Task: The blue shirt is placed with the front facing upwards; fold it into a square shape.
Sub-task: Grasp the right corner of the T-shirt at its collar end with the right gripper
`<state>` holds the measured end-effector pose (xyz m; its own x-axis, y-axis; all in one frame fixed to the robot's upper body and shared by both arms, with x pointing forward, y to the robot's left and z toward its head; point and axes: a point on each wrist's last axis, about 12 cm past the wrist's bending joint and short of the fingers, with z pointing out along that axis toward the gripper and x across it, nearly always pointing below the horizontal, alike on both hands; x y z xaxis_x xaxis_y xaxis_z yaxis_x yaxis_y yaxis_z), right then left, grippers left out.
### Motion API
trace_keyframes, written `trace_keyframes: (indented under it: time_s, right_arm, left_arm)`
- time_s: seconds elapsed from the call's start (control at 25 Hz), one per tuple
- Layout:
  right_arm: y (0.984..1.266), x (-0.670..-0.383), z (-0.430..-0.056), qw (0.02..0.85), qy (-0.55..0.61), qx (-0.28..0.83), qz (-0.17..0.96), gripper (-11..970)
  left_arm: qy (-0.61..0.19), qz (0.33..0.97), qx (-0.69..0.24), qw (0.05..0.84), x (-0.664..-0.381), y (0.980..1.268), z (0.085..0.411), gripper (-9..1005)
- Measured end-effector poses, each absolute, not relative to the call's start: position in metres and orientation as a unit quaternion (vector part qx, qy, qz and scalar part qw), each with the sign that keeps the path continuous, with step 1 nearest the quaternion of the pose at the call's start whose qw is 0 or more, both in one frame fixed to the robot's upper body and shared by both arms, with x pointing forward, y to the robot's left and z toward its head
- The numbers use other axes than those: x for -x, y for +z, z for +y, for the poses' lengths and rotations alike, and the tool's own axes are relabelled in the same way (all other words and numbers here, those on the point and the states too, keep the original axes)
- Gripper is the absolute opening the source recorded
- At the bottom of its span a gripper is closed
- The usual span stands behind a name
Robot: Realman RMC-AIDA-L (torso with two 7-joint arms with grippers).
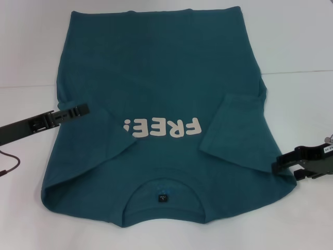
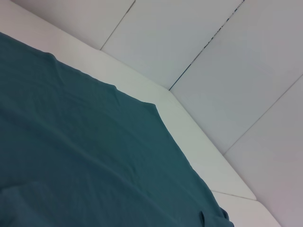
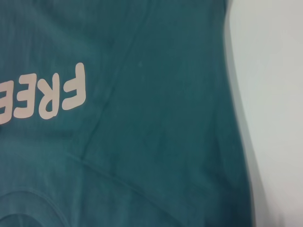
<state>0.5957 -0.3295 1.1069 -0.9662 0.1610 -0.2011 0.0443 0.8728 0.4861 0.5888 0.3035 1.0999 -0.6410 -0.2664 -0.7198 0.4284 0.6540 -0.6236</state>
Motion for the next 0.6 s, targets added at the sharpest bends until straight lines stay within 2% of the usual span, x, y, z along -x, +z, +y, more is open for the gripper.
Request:
trace_keyframes:
  time_s: [0.6]
  right_arm:
    - [1.1, -0.5916, -0.3236, 0.104, 0.254, -0.053, 0.96, 748]
  left_arm:
    - [-0.413, 0.806, -0.05, 0.42, -0.5885, 1.0996, 0.3038, 872]
